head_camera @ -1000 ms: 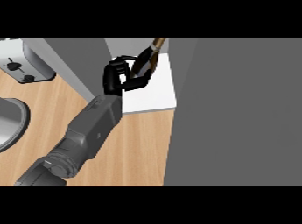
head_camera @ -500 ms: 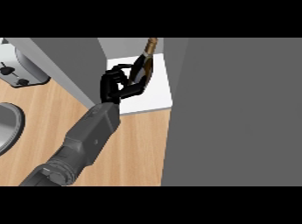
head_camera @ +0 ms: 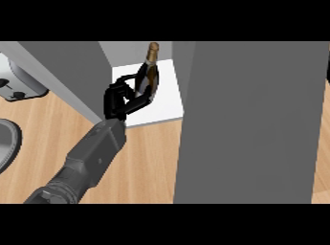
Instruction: Pick up the wine, place it into the cabinet and close the cabinet
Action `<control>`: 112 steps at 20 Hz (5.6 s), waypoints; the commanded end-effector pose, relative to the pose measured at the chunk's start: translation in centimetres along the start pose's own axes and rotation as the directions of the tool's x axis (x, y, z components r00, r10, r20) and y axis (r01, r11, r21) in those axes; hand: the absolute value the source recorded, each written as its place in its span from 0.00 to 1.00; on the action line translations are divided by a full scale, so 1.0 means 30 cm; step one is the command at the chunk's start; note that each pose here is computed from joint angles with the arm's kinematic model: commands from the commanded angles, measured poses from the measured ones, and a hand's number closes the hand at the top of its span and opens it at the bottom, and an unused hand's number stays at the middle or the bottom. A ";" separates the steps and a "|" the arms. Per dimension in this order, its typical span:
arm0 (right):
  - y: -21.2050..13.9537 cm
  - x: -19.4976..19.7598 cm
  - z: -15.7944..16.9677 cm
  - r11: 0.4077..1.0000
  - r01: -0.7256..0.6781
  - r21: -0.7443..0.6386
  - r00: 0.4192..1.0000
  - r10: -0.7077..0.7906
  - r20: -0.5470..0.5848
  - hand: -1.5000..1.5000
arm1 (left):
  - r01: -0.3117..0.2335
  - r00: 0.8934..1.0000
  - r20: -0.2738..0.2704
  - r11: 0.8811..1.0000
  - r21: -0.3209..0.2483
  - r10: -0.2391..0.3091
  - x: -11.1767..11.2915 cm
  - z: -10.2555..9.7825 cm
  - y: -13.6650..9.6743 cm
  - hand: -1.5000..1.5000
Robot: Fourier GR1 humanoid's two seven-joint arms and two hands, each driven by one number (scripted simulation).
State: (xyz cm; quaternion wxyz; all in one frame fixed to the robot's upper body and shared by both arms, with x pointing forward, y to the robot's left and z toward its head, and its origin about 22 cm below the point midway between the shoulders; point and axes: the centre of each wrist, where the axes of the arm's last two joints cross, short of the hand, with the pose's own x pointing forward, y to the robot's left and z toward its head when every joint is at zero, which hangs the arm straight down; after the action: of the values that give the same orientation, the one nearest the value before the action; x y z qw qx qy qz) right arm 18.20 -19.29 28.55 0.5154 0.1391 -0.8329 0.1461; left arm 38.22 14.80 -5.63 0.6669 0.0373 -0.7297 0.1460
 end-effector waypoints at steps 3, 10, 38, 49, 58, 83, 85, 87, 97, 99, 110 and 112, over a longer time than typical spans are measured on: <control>0.002 0.008 0.011 1.000 0.026 0.014 1.000 -0.026 0.007 0.00 | 0.065 0.996 -0.065 0.998 0.014 -0.064 -0.075 0.071 0.038 1.00; -0.005 -0.017 -0.007 0.999 0.027 0.023 1.000 -0.027 0.004 0.00 | 0.066 0.997 -0.030 0.998 0.020 -0.065 -0.033 0.037 -0.007 1.00; -0.057 -0.034 0.033 1.000 0.005 -0.026 1.000 -0.005 0.006 0.00 | 0.067 0.995 -0.075 0.996 0.051 -0.063 0.217 -0.117 -0.228 1.00; -0.052 -0.021 0.039 1.000 -0.005 -0.007 1.000 0.005 0.021 0.00 | 0.383 0.920 0.043 0.917 0.109 -0.389 0.200 -0.147 -0.115 1.00; -0.055 -0.026 0.041 1.000 0.002 -0.010 1.000 -0.002 0.016 0.00 | 0.512 0.849 0.018 0.831 0.216 -0.528 0.216 -0.188 -0.006 1.00; -0.042 -0.013 0.025 1.000 -0.007 0.015 0.999 0.007 0.033 0.00 | 0.536 0.838 0.038 0.835 0.125 -0.544 0.214 -0.199 0.058 0.00; -0.039 -0.023 0.029 1.000 -0.001 0.016 1.000 0.001 0.019 0.00 | 0.549 0.829 0.069 0.831 0.093 -0.555 0.253 -0.230 0.088 0.00; -0.040 -0.021 0.017 1.000 0.002 0.014 1.000 -0.002 0.025 0.00 | 0.519 0.851 0.101 0.855 -0.009 -0.515 0.270 -0.231 0.032 0.00; -0.051 0.003 0.024 0.998 -0.002 -0.068 1.000 0.003 0.012 0.00 | 0.105 0.976 0.216 0.940 -0.324 -0.034 0.291 -0.210 -0.071 0.00; -0.049 -0.016 0.048 0.996 -0.004 -0.084 1.000 0.002 -0.027 0.00 | 0.025 0.975 0.213 0.931 -0.364 0.057 0.262 -0.177 -0.111 0.00; -0.046 0.034 0.056 0.992 -0.011 -0.127 0.999 0.006 -0.037 0.00 | -0.001 0.981 0.166 0.867 -0.499 0.097 0.342 -0.112 -0.332 0.00; -0.017 0.008 0.075 0.995 -0.037 -0.096 0.998 0.032 -0.057 0.00 | -0.012 0.978 0.170 0.843 -0.538 0.122 0.350 -0.073 -0.359 0.00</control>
State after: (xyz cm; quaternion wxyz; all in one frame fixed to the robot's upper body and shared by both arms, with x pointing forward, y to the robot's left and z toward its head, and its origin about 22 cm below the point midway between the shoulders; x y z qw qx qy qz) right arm 18.24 -20.88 27.97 0.5505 0.1094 -0.8197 0.1143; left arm 42.30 7.80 4.91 0.5842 -0.1451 -0.7981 -0.0252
